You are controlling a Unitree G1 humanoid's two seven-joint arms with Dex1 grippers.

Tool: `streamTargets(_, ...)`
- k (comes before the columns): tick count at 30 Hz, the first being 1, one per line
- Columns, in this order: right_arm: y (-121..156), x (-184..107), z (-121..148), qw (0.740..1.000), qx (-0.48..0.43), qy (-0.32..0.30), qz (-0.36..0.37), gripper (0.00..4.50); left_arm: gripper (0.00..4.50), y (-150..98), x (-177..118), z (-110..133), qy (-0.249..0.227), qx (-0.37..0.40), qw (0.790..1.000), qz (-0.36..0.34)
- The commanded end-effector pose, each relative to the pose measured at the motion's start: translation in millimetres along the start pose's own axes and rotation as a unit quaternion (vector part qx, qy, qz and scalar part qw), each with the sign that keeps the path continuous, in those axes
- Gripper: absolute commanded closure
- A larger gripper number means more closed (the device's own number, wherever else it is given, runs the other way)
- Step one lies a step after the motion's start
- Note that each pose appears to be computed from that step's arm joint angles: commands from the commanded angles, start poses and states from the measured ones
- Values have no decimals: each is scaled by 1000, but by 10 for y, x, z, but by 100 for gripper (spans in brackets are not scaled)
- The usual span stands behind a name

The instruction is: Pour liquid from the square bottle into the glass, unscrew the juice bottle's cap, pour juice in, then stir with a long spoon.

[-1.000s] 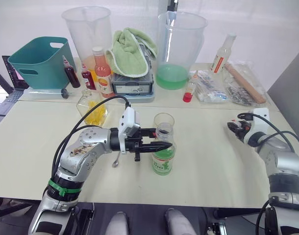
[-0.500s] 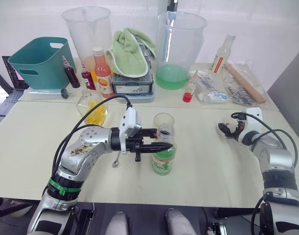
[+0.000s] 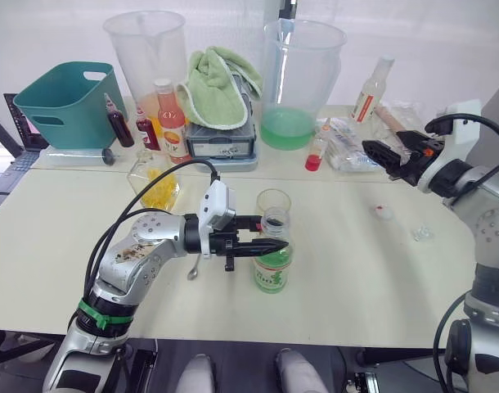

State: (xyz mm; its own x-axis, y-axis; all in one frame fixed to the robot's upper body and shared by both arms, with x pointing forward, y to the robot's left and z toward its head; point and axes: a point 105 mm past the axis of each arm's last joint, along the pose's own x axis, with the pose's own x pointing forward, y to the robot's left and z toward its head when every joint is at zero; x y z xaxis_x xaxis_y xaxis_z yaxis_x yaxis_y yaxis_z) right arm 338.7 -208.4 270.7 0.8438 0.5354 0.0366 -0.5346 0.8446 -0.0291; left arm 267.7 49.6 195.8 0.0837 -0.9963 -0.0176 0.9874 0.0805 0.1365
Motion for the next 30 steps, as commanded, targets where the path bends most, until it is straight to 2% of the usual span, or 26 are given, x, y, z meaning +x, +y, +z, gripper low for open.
streamTargets(1, 493, -218, 69, 990, 11, 5, 138, 6, 304, 7, -106, -9, 15, -22, 999, 19)
streamTargets(10, 812, -277, -134, 969, 27, 38, 243, 6, 304, -38, -462, 113, 31, -32, 996, 73)
streamTargets(16, 910, -234, -120, 960, 41, 26, 276, 6, 304, -52, -724, 348, 21, -31, 992, 118)
streamTargets(19, 971, -239, -136, 956, 42, 27, 288, 6, 304, -5, -865, 428, 36, -19, 989, 143)
streamTargets(22, 1003, -246, -129, 954, 54, 18, 293, 6, 304, 110, -994, 458, 55, 16, 984, 167)
streamTargets(26, 1071, -287, -154, 953, 53, 21, 299, 6, 304, 298, -1041, 510, 50, 45, 981, 182)
streamTargets(30, 1095, -354, -206, 959, 42, 27, 279, 6, 304, 706, -976, 534, 47, 84, 971, 219)
